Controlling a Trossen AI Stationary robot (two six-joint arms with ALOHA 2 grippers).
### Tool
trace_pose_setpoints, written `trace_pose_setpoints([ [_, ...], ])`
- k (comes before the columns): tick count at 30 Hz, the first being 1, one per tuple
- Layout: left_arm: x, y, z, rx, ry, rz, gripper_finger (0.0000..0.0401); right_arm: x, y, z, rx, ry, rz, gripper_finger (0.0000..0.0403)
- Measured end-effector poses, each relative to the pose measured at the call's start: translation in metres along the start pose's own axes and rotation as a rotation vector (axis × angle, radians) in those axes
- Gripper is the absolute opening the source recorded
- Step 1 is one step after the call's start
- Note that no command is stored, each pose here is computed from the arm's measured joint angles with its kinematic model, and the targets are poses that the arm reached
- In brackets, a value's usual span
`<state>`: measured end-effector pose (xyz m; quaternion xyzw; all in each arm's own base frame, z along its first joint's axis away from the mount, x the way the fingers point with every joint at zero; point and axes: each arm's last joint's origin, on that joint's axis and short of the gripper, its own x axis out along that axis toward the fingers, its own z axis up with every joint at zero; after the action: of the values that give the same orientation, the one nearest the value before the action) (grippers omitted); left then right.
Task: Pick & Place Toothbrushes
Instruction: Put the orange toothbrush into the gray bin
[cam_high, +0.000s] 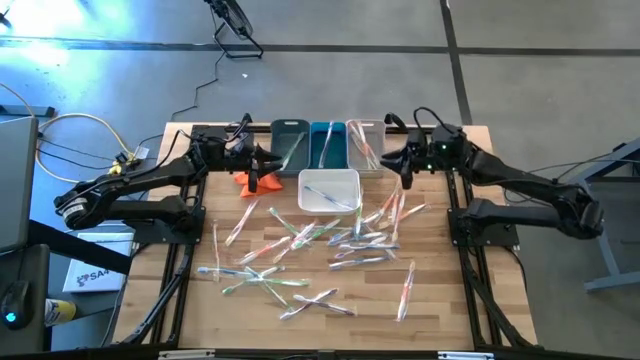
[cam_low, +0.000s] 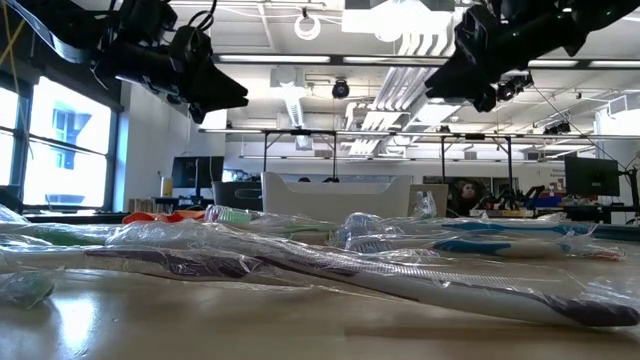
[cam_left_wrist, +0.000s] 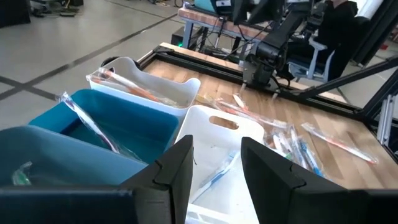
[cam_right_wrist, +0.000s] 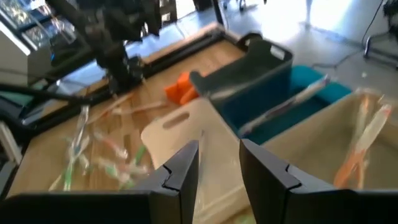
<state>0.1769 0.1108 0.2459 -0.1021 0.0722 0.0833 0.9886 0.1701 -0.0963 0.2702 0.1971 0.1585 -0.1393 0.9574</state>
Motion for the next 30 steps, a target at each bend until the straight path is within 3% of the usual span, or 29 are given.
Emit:
trace_pose_setpoints([
  [10,0.000,0.000,-0.001,-0.001,0.006,0.001,0.0133,0.004,0.015,-0.018,-0.032,0.148,0.012,0.0109],
  [26,0.000,0.000,-0.004,-0.016,0.037,0.005,0.0133,-0.008,0.032,-0.066,0.149,0.590,-0.151,0.0109],
  [30,0.000,0.002,-0.006,-0.005,0.052,0.063,0.0133,-0.013,0.032,-0.073,0.232,0.664,-0.207,0.0109],
])
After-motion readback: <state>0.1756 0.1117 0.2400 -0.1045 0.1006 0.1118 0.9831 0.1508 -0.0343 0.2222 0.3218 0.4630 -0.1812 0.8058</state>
